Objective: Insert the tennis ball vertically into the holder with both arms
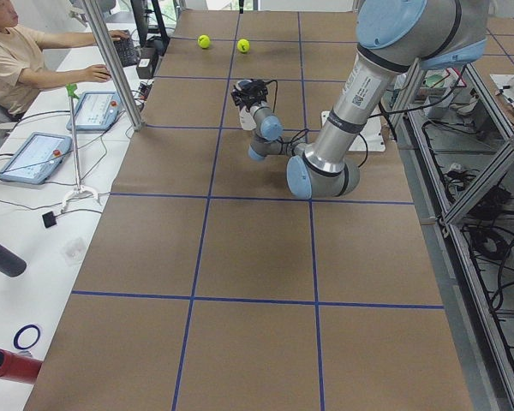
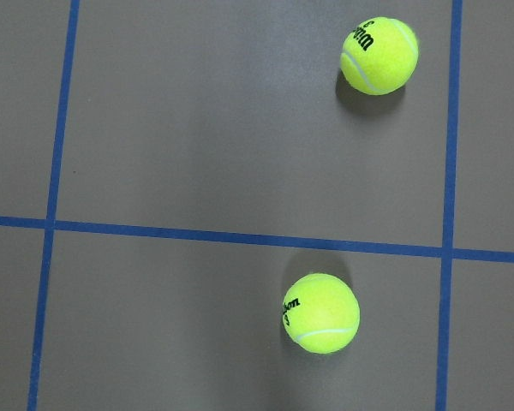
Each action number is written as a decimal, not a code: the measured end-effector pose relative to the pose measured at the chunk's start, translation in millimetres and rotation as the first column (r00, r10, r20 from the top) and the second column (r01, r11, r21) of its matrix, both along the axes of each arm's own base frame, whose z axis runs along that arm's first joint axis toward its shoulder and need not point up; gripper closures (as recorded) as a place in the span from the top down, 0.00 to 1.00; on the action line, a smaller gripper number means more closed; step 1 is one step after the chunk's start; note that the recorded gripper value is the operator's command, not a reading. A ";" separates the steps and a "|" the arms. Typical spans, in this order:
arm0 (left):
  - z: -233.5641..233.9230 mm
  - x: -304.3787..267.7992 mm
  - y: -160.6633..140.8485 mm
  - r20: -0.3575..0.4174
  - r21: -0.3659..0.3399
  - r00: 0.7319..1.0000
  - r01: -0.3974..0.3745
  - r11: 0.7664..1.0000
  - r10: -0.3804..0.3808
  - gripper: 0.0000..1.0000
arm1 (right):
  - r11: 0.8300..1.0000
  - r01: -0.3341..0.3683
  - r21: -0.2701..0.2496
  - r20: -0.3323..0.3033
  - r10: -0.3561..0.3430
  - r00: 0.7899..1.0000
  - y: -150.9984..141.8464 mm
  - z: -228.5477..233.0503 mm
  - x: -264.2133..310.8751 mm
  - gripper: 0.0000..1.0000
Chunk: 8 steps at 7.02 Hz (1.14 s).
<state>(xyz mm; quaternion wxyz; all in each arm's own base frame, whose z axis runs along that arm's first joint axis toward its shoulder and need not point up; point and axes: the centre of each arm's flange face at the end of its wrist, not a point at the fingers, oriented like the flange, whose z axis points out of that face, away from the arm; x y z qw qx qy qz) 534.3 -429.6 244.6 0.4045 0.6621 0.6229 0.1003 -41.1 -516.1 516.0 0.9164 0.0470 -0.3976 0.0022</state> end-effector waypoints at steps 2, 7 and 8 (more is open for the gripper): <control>-0.2 0.3 0.4 -0.001 0.000 1.000 -0.001 1.000 0.001 0.74 | 0.998 -0.044 0.037 -0.024 0.044 0.999 16.1 43.1 -20.5 0.99; 0.2 0.6 0.5 0.001 0.000 1.000 -0.002 1.000 0.002 0.74 | 0.983 -0.143 0.115 -0.021 0.147 0.989 34.4 117.8 -59.9 0.99; 1.2 0.7 0.5 0.002 -0.001 1.000 -0.002 1.000 0.002 0.74 | 0.981 -0.148 0.123 -0.019 0.152 0.988 31.9 120.1 -65.1 0.99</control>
